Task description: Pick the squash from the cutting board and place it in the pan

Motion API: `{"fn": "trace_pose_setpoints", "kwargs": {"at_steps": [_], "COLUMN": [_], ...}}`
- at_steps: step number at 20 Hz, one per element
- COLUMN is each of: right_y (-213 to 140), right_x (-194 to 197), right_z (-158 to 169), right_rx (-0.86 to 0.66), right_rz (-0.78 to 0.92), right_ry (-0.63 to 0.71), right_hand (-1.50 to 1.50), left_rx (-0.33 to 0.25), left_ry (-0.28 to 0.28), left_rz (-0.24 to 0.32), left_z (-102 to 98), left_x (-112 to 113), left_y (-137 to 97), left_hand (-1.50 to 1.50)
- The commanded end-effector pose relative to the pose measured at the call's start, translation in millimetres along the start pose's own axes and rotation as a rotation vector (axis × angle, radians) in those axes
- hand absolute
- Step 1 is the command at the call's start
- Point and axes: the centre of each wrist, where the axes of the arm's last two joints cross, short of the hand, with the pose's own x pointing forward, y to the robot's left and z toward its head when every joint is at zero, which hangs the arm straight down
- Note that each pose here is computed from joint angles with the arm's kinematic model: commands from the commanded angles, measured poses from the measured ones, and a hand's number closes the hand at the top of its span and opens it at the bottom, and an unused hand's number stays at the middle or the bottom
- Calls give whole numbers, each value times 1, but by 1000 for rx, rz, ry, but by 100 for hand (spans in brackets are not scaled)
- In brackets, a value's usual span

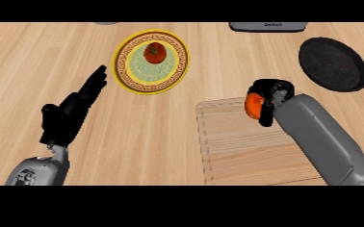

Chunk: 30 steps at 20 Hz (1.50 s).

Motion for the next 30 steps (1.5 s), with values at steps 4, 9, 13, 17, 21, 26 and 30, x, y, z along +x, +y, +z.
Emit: {"fn": "trace_pose_setpoints", "kwargs": {"at_steps": [4,9,13,17,21,26,30], "right_y": [3,17,41,47,62,67,84], "right_x": [-7,7,0,-4,-8,-12,-29], "right_z": [-4,9,30,64,101,147,170], "right_rx": [66,-23,-321,-631,-854,-1178,-1203], "right_rz": [11,1,-85,-186,-206,-243,-308], "right_ry": [-52,-57,-162,-263,-291,-308,-283], "right_hand": [150,150,150,150,150,150,150], "left_rx": [8,15,31,50,42,40,20], "left_ry": [-15,10,19,43,30,4,3], "left_rz": [-30,0,9,15,9,6,3], "left_z": [-9,4,6,9,14,7,8], "left_x": [-2,-1,-6,-12,-7,-2,-5], "left_y": [-5,2,11,8,3,-4,-17], "left_hand": [0,0,0,0,0,0,0]}}
